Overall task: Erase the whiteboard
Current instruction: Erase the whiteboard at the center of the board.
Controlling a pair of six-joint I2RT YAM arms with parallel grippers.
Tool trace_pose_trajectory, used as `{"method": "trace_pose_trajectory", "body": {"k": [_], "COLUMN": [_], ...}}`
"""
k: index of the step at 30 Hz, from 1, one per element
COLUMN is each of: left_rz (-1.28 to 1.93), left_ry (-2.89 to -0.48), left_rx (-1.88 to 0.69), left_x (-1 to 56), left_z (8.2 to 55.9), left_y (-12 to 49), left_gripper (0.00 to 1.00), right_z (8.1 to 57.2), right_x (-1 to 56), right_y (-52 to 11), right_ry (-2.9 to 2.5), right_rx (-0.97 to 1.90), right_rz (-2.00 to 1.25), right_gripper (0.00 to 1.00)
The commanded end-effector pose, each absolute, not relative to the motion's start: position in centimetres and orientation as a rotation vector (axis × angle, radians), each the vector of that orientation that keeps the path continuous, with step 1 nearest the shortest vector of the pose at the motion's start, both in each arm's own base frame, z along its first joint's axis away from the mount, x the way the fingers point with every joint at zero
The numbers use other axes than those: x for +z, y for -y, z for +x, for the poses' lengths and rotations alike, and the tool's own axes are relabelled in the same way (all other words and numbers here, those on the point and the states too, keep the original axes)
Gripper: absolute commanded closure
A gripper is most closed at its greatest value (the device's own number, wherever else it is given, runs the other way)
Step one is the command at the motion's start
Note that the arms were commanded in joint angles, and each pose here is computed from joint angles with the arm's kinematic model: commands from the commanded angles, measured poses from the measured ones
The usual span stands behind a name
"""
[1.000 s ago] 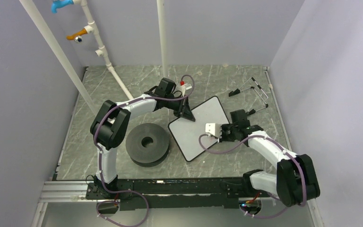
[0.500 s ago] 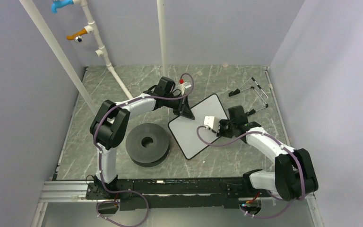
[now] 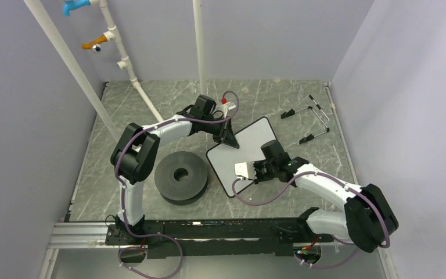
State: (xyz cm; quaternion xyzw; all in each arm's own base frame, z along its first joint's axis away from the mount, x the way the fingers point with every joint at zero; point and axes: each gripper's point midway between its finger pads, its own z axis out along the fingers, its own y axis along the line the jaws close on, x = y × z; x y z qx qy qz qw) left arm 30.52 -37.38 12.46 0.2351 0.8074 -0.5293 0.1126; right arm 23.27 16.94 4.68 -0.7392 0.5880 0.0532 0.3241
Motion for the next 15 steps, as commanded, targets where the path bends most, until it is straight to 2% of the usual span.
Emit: {"method": "trace_pose_trajectory", "body": {"k": [1, 5, 8, 11, 15], "left_rz": [0.808, 0.814, 0.815, 0.815, 0.813], "left_ry": [-2.190, -2.187, -2.187, -2.185, -2.184], "left_rx": [-1.663, -1.669, -1.668, -1.670, -1.676], "left_x": [18.2, 18.2, 18.1, 18.1, 18.0], "left_z": [29.5, 29.4, 29.4, 29.3, 29.3], "left_y": [38.5, 38.5, 38.5, 38.4, 38.5], "left_gripper": [1.00, 1.00, 1.00, 1.00, 1.00], "right_z": [24.2, 28.1, 29.4, 28.6, 25.5], "right_x": [5.4, 7.7, 7.9, 7.3, 6.5], "right_y": [-16.5, -13.1, -10.7, -10.6, -13.6], "right_ry": [-1.586, -1.715, -1.763, -1.746, -1.631], "right_rx": [0.137, 0.120, 0.062, 0.079, 0.168], "right_rz": [-1.863, -1.641, -1.588, -1.618, -1.748], "right_gripper": [1.00, 1.00, 1.00, 1.00, 1.00]}}
